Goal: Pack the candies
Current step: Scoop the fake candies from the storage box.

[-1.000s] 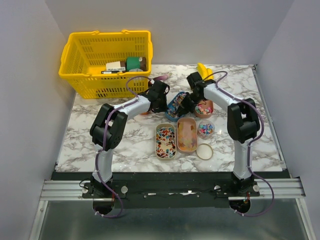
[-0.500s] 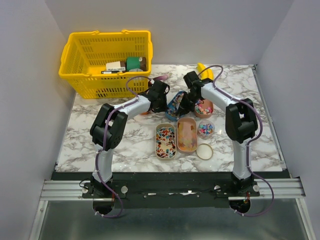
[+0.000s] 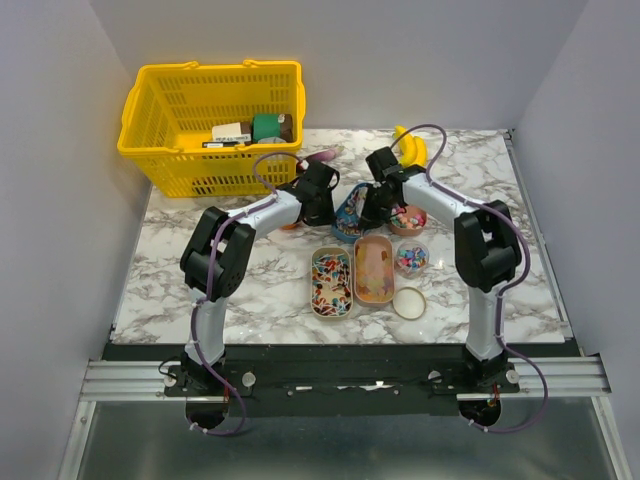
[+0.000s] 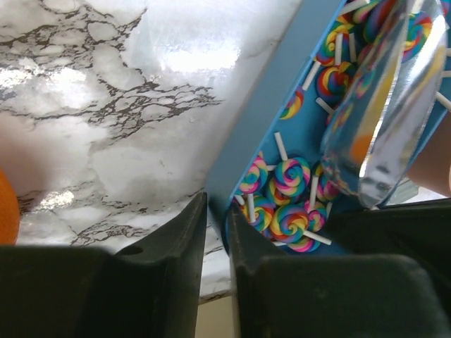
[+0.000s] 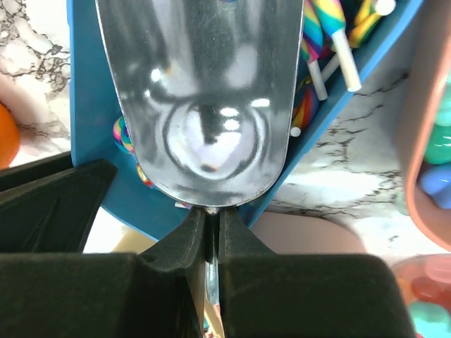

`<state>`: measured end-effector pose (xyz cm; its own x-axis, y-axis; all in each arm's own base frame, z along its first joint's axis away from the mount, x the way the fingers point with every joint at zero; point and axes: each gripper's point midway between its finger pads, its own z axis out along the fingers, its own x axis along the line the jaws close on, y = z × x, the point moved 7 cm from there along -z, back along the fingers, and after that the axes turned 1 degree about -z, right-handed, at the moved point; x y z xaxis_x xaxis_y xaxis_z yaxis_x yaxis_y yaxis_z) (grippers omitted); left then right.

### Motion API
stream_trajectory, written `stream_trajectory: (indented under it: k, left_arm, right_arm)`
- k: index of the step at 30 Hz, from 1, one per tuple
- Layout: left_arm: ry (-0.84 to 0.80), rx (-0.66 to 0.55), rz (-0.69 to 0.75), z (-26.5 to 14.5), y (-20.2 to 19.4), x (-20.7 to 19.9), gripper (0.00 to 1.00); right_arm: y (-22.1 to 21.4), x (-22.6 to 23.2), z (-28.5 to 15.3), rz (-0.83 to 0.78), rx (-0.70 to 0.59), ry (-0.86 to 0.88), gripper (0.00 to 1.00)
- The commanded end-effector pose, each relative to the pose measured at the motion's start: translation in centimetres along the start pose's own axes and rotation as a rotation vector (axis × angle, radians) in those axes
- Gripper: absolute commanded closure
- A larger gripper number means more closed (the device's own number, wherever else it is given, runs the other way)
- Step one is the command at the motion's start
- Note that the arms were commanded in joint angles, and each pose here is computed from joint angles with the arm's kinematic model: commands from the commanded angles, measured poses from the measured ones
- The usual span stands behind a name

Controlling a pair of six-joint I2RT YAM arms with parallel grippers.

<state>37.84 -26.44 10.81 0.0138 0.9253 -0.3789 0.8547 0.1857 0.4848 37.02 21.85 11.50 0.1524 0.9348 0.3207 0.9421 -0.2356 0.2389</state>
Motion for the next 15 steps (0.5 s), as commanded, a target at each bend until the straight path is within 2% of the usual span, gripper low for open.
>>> stream_trajectory:
  k: [1,2,5,15]
  left_arm:
    - [0.103,0.022,0.004,0.3,-0.1,2.3,0.66]
    - [0.1,0.014,0.006,0.2,0.1,2.2,0.59]
    - [0.09,-0.003,0.009,-0.2,0.4,2.0,0.5]
    - [0.048,-0.069,0.015,-1.9,1.3,1.3,0.21]
  right_arm:
    - [-1.2,-3.1,-1.8,-0.069,-0.002,-0.15,0.99]
    - [-1.1,-2.5,-2.7,-0.078,-0.013,-0.106,0.99]
    - [-1.5,-2.2,-3.8,-0.108,-0.019,-0.081,0.99]
    - [-2.9,-1.6,-8.4,-0.112,-0.025,0.011,0.99]
